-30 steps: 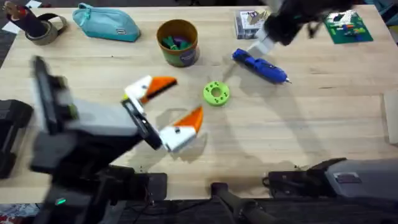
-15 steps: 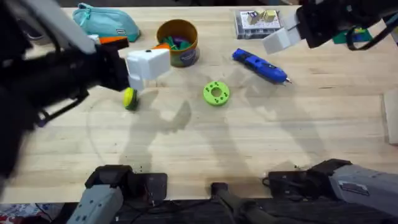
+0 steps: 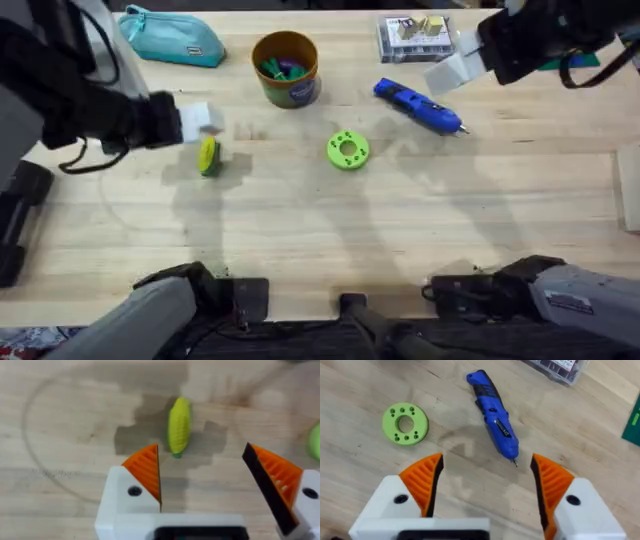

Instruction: Pick up the gripper from the table and insert it into the empty holder that is missing its gripper. Then pick up a screw, insert it into the mounting hole, and use the screwdriver to tighten it. Finally, clean up the table by picking up the vegetable and placing it into the bucket.

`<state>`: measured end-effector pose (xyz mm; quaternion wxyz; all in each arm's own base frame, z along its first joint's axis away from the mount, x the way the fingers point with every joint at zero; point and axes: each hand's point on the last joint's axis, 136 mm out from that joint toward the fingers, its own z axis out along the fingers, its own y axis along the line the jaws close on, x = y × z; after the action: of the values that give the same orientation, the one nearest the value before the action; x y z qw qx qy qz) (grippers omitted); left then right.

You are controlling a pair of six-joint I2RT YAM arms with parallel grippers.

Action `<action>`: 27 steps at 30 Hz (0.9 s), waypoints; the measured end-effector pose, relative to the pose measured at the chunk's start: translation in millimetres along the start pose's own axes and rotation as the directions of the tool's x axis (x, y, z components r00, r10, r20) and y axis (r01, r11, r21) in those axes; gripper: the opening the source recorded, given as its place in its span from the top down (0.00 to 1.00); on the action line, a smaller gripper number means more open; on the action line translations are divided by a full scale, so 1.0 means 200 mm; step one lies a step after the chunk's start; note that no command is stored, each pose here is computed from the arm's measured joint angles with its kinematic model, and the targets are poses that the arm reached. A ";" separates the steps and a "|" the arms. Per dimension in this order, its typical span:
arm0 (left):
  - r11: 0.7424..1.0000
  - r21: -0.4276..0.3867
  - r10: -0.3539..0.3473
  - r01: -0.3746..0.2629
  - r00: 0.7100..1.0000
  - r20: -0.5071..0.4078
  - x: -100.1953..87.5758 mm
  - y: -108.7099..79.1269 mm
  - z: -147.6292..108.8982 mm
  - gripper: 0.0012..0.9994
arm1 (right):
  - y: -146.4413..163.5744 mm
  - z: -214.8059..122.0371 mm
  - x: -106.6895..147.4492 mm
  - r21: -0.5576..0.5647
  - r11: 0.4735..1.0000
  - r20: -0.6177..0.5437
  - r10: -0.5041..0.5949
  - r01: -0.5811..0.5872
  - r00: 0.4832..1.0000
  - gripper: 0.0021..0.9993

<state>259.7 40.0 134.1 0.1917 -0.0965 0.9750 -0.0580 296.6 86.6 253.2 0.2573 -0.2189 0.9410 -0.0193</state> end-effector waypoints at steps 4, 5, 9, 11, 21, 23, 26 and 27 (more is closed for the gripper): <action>0.999 -0.026 -0.038 0.035 0.994 -0.098 0.06 0.08 0.14 0.01 | 0.00 0.00 0.00 0.000 1.000 0.000 0.003 -0.003 1.000 0.00; 0.999 -0.026 -0.036 0.033 0.994 -0.105 0.05 0.08 0.17 0.01 | 0.00 0.00 0.00 0.000 1.000 0.001 0.003 -0.003 1.000 0.00; 0.999 -0.025 -0.033 0.031 0.994 -0.107 0.04 0.09 0.19 0.01 | 0.00 0.00 0.00 0.000 1.000 0.000 0.005 -0.005 1.000 0.00; 0.999 -0.025 -0.033 0.031 0.994 -0.107 0.04 0.09 0.19 0.01 | 0.00 0.00 0.00 0.000 1.000 0.000 0.005 -0.005 1.000 0.00; 0.999 -0.025 -0.033 0.031 0.994 -0.107 0.04 0.09 0.19 0.01 | 0.00 0.00 0.00 0.000 1.000 0.000 0.005 -0.005 1.000 0.00; 0.999 -0.025 -0.033 0.031 0.994 -0.107 0.04 0.09 0.19 0.01 | 0.00 0.00 0.00 0.000 1.000 0.000 0.005 -0.005 1.000 0.00; 0.999 -0.025 -0.033 0.031 0.994 -0.107 0.04 0.09 0.19 0.01 | 0.00 0.00 0.00 0.000 1.000 0.000 0.005 -0.005 1.000 0.00; 0.999 -0.025 -0.033 0.031 0.994 -0.107 0.04 0.09 0.19 0.01 | 0.00 0.00 0.00 0.000 1.000 0.000 0.005 -0.005 1.000 0.00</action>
<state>264.0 52.0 93.7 0.1369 -0.1111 0.9828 -0.0547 296.6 86.6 253.2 0.2573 -0.2168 0.9415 -0.0187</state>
